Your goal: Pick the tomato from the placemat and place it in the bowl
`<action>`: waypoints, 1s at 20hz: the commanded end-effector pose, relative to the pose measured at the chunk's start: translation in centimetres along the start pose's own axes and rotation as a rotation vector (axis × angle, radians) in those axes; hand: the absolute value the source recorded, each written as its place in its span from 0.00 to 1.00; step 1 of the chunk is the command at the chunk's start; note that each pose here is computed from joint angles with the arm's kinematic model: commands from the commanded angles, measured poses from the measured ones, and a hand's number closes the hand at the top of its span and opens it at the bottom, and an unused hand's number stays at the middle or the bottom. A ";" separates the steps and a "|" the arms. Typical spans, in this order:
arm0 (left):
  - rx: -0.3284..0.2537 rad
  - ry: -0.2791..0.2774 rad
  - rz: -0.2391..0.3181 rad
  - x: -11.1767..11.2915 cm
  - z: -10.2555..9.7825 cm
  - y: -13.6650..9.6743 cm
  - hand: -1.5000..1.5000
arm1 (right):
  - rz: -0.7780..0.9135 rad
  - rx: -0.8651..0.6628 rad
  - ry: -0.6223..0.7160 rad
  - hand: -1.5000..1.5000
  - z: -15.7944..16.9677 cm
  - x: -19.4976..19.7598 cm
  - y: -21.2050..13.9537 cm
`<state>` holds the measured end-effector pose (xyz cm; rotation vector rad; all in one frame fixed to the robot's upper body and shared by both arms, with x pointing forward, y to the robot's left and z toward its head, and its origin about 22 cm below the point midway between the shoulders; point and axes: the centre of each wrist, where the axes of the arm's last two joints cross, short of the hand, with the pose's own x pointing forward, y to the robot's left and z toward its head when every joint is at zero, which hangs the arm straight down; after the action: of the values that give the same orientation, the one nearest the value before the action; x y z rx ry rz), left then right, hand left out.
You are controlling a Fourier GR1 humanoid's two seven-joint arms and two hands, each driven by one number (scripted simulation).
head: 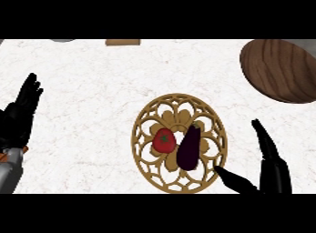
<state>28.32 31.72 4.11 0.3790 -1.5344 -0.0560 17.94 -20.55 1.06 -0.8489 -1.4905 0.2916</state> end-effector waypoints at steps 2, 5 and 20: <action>0.006 -0.023 0.017 1.7 -0.7 0.8 0.50 | 0.035 -0.047 0.047 0.00 1.8 4.1 -1.2; -0.010 -0.016 0.012 1.2 0.4 0.2 0.50 | 0.104 -0.062 0.057 0.00 1.9 7.0 -2.6; -0.066 -0.034 0.023 1.1 0.6 -2.0 0.50 | 0.422 0.381 0.279 0.00 -2.3 17.2 -0.5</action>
<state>28.39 29.74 5.61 0.3096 -1.5758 -0.0898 20.73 -12.32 13.17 -0.8578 -1.1704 0.6259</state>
